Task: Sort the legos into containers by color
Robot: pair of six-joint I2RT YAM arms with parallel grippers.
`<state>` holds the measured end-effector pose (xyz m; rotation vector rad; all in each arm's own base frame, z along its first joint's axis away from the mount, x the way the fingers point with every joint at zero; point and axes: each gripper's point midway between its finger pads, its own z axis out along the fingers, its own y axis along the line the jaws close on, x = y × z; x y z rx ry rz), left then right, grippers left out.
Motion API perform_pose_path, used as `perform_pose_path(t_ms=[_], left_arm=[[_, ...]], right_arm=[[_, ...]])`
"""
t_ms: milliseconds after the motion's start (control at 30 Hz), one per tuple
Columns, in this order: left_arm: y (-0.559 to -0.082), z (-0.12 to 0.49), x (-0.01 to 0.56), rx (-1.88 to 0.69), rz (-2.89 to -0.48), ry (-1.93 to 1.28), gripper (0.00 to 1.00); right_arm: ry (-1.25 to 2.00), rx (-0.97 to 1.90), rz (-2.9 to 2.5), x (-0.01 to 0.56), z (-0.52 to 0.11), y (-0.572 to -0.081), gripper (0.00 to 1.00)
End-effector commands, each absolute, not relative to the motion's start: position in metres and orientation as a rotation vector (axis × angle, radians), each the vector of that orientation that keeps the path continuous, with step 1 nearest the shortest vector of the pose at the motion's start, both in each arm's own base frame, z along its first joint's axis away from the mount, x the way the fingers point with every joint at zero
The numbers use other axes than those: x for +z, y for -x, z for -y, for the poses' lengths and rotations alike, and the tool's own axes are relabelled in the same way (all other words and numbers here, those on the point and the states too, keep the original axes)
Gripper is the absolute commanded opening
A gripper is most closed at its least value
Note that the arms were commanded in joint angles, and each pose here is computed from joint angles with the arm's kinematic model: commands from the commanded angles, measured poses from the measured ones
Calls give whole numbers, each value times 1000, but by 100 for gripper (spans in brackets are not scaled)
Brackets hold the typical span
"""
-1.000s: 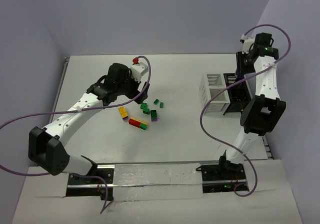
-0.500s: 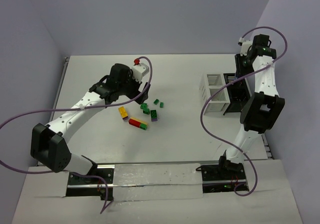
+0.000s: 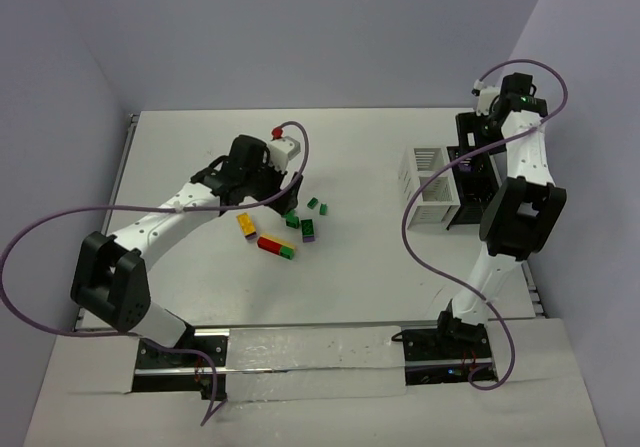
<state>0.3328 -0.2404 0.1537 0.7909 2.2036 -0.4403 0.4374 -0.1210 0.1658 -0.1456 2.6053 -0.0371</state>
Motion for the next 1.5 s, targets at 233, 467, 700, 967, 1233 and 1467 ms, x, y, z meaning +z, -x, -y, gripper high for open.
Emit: perform_pose_path(t_ms=[233, 467, 700, 967, 1233, 1467], left_arm=[[-314, 290, 131, -521, -2122, -1030, 85], [-294, 298, 124, -587, -1914, -1385, 93], [-282, 312, 107, -691, -1753, -1670, 92], [-292, 317, 81, -671, -1747, -1744, 89], [-304, 313, 61, -603, -1804, -1756, 83], [-309, 310, 57, -560, -1819, -1748, 64]], right_arm=[[230, 186, -2357, 273, 47, -399, 100], [322, 389, -2346, 276, 4, -368, 100], [379, 450, -2347, 270, -21, -350, 100], [392, 492, -2350, 270, -29, -341, 100], [412, 496, -2344, 269, -36, -336, 100], [418, 508, -2339, 269, -46, -335, 100]])
